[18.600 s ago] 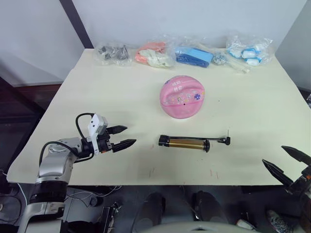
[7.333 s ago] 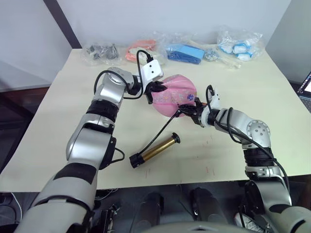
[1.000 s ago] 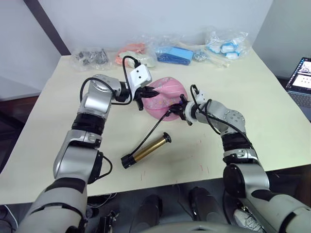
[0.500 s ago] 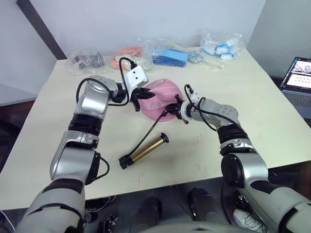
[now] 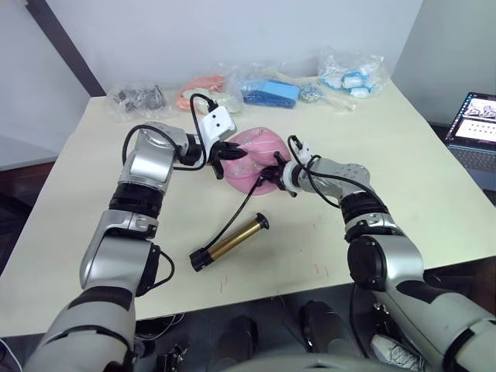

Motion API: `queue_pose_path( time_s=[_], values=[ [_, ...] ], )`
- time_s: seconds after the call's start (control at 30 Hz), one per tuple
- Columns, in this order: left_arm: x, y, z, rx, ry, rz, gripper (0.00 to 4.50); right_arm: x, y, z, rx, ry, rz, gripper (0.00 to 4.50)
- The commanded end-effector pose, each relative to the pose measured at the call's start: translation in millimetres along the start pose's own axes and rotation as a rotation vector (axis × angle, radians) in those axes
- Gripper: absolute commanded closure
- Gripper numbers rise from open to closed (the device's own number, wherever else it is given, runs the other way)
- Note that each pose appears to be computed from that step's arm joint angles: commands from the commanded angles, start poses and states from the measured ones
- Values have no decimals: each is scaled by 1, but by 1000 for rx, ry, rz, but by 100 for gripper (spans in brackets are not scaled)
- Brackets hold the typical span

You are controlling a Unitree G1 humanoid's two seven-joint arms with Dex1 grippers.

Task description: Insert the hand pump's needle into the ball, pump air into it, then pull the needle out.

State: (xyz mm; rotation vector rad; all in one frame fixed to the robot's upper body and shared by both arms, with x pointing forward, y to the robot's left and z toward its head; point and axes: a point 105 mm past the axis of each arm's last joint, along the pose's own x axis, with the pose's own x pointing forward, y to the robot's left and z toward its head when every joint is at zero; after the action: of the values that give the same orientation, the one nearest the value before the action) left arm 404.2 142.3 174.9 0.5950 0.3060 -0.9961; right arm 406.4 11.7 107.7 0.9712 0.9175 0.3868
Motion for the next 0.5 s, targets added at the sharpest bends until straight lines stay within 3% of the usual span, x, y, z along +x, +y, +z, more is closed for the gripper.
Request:
queue_pose_path(
  time_s=[0.03,0.43,0.5],
  values=[
    [18,-37,-16,-25,48,-218,450,-4,3,27,1,-142,-10,419],
    [22,-20,-22,-59,70,-127,450,-30,-4,22,-77,-108,29,419],
    [23,-19,-22,-56,74,-121,450,-37,-5,18,-123,-113,19,315]
  ],
)
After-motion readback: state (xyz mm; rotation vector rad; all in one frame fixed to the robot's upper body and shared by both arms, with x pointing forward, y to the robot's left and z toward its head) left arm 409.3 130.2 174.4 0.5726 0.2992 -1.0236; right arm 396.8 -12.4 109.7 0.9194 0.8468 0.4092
